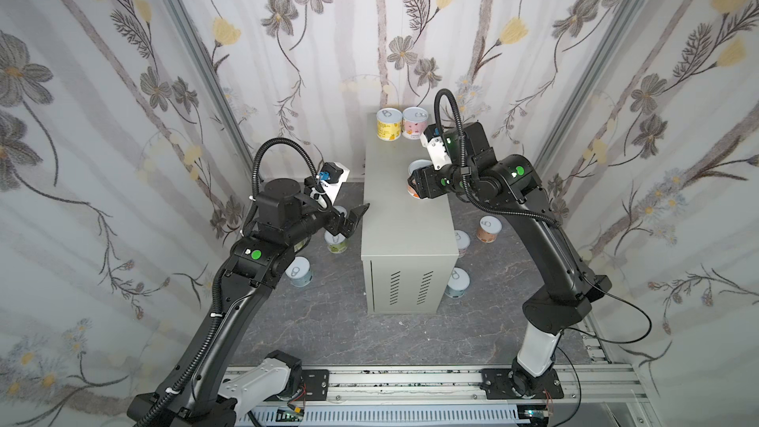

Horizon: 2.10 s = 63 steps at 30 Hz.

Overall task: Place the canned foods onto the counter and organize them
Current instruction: 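Carry the orange can toward the pink and yellow cans with the right gripper, then lower the orange can onto the cabinet top beside the pink can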

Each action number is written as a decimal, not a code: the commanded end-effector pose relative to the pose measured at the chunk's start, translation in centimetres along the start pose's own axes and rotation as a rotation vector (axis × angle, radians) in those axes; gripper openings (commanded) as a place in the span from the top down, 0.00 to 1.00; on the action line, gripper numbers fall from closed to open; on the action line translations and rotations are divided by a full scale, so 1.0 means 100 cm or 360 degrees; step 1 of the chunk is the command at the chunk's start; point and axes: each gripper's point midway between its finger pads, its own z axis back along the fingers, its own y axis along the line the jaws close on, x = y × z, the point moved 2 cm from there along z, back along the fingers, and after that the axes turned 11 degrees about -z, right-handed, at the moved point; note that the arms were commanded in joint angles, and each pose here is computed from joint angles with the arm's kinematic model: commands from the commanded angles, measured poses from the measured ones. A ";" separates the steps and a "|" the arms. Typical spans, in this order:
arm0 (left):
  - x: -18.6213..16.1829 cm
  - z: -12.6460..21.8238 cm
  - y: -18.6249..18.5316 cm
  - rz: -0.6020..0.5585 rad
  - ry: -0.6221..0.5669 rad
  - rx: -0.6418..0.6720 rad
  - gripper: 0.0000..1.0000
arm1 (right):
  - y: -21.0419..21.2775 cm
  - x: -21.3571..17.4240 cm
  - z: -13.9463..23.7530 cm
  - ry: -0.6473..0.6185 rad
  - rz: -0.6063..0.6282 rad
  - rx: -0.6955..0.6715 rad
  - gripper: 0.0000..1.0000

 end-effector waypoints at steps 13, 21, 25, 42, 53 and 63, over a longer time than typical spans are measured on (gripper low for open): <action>-0.006 -0.016 0.006 -0.0058 0.0056 0.0016 0.00 | -0.035 0.005 -0.051 0.0010 0.0012 -0.0180 0.26; -0.008 -0.023 0.009 -0.0083 0.0067 0.0030 0.00 | -0.044 0.011 -0.064 -0.0022 0.0006 -0.0204 0.22; -0.009 -0.027 0.010 -0.0079 0.0077 0.0018 0.00 | -0.046 0.011 -0.071 -0.0019 0.0012 -0.0212 0.18; -0.013 -0.035 0.010 -0.0071 0.0101 0.0000 0.00 | -0.043 0.012 -0.067 -0.0179 -0.0004 -0.0163 0.05; -0.033 -0.053 0.018 -0.0114 0.0133 0.0075 0.00 | -0.031 -0.014 -0.044 -0.0661 -0.0070 0.0054 0.01; -0.043 -0.070 0.024 -0.0111 0.0186 0.0069 0.00 | -0.026 -0.011 -0.047 -0.0784 0.0018 0.0021 0.01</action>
